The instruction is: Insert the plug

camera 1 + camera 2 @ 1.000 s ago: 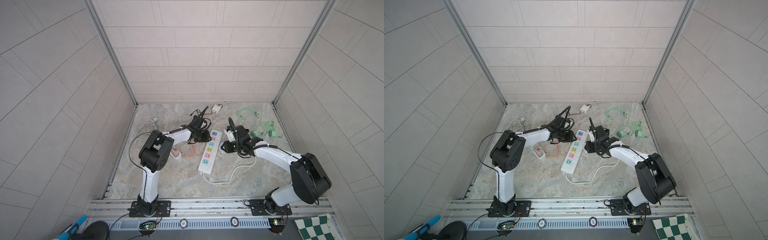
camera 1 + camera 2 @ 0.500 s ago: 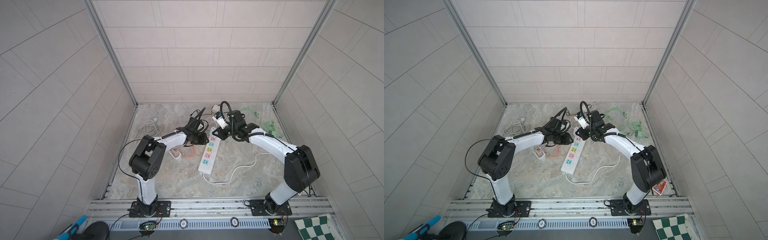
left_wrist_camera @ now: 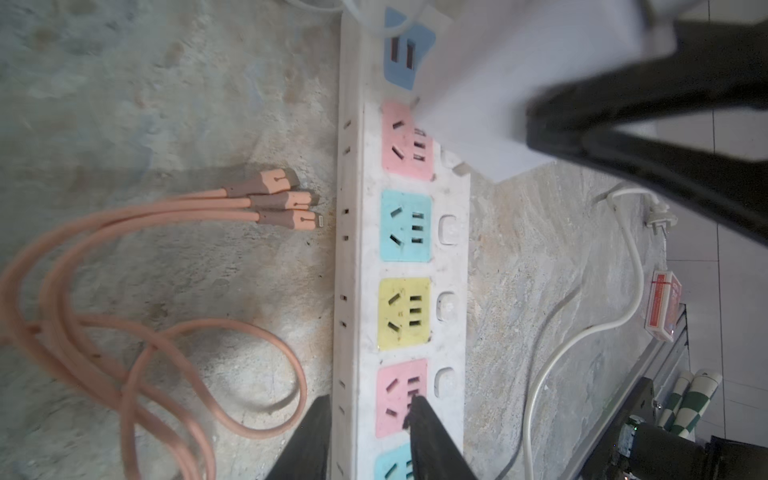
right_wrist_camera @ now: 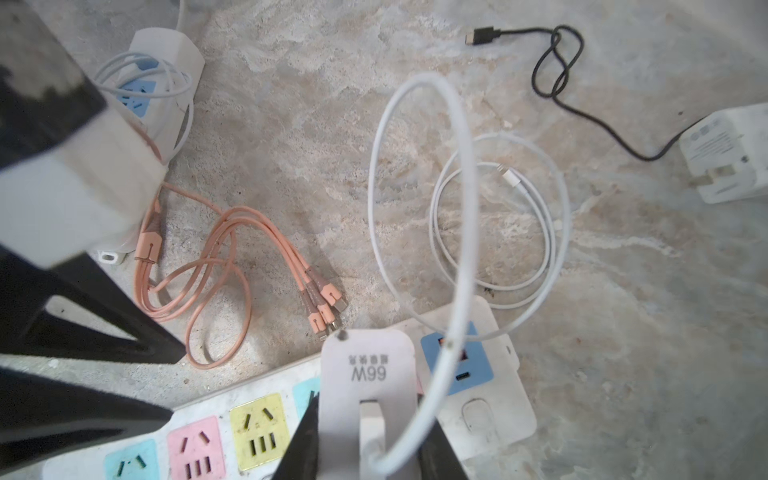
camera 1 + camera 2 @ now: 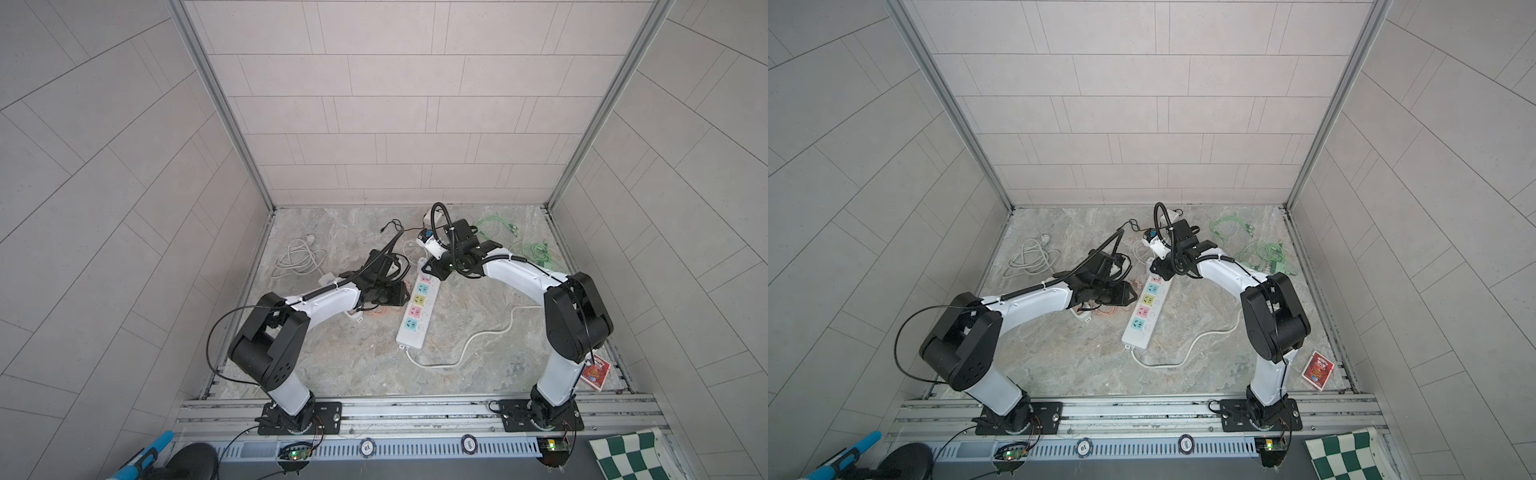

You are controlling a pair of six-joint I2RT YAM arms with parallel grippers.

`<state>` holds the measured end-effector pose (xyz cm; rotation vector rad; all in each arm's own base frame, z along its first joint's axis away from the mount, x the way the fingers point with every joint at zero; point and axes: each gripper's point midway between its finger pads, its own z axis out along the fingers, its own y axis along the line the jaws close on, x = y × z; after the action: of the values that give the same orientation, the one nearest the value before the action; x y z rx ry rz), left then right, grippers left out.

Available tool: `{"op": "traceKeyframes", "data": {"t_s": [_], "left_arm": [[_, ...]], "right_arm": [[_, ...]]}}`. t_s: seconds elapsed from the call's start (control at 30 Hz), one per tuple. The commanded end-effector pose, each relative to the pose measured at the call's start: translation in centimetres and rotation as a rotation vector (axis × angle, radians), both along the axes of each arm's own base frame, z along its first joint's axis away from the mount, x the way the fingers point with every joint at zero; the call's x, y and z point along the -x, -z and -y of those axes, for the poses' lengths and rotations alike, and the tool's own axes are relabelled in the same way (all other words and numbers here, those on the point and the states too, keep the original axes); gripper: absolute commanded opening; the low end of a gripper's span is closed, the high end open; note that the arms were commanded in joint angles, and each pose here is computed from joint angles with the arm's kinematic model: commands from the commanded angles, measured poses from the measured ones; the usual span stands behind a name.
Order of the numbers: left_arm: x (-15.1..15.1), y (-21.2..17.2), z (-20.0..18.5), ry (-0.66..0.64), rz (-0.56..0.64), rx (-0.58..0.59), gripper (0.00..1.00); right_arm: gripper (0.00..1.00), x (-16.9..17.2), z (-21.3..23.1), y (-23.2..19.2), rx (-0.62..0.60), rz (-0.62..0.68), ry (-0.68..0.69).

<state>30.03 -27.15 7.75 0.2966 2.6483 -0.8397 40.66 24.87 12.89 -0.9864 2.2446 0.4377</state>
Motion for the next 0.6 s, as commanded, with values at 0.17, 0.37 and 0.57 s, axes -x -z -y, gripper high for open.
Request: {"op": "traceKeyframes", "data": {"t_s": [0.17,0.37,0.57], "left_arm": [[2.8,-0.9,1.9,0.088,0.016,0.005,0.4],[2.8,-0.3,0.8,0.061,0.027,-0.068,0.44],[3.4,0.5,1.1,0.087,0.013,-0.087,0.44]], "right_arm": [[0.01,-1.0,0.2,1.5,0.086,0.015,-0.043],[0.0,-1.3,0.0,2.5,0.091,0.01,-0.049],[0.0,-1.5,0.5,3.2,0.122,0.005,-0.03]]}}
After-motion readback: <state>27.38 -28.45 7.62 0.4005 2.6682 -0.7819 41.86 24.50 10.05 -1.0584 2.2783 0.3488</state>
